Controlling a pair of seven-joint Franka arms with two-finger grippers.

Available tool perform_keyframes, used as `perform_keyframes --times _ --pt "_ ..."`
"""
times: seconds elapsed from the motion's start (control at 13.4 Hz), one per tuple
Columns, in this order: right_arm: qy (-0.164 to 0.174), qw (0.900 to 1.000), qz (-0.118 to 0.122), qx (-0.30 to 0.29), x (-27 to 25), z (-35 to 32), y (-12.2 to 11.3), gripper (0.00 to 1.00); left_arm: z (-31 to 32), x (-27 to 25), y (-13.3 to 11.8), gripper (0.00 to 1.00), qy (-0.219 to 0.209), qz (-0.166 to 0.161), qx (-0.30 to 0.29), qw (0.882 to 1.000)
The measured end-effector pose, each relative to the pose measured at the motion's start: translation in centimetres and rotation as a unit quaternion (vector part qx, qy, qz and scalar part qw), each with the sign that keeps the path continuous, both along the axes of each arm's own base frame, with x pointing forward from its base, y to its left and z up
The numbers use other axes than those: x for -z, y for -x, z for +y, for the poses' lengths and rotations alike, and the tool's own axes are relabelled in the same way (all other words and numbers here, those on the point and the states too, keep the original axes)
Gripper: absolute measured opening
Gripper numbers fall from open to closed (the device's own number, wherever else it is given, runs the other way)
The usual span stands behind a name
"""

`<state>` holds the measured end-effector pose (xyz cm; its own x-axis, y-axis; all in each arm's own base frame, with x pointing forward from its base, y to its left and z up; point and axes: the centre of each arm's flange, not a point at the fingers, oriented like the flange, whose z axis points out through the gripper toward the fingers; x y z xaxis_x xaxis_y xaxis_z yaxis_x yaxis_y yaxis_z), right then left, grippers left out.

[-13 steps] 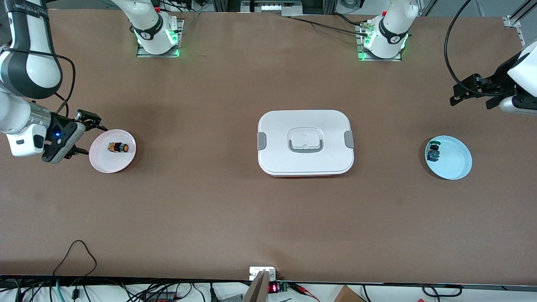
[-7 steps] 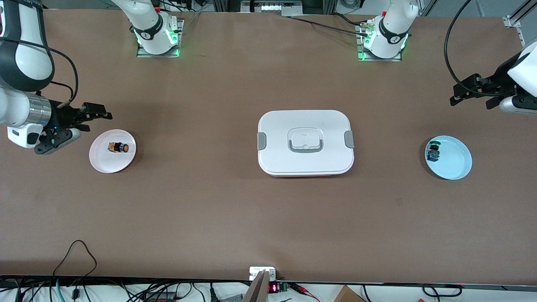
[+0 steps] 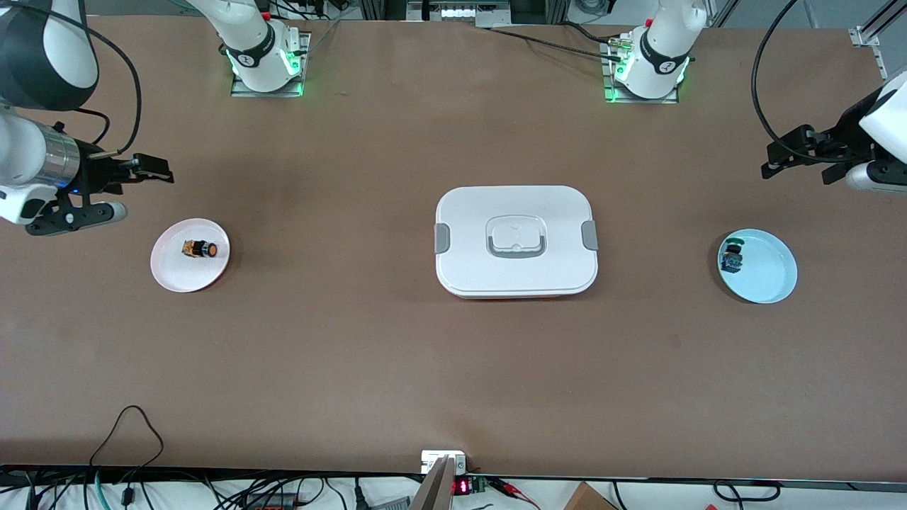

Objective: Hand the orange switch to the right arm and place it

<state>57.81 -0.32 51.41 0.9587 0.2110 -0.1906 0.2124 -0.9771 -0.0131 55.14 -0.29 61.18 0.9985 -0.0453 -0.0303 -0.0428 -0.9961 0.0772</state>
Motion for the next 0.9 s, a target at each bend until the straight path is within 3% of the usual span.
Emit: perform_keyframes --times 0.07,0.22,0.52,0.67,0.9 --pt "0.004 0.999 -0.036 0.008 -0.7 -0.7 -0.9 1.0 0.0 0.0 0.0 1.0 0.0 0.0 0.0 1.0" --pt "0.004 0.997 -0.061 0.038 -1.3 -3.1 -1.3 1.0 0.0 0.0 0.0 1.0 0.0 0.0 0.0 1.0" --pt "-0.001 0.995 -0.042 0.09 -6.4 -3.8 -0.4 1.0 0.7 0.3 -0.1 1.0 -0.03 0.002 0.018 0.999" --pt "0.001 0.994 -0.049 0.103 -8.0 -3.2 -0.3 1.0 1.2 0.6 -0.3 1.0 -0.048 0.005 0.027 0.998" --pt "0.001 0.992 -0.067 0.11 -6.2 -2.4 -0.9 1.0 1.2 0.9 -0.4 1.0 -0.051 0.007 0.046 0.998"
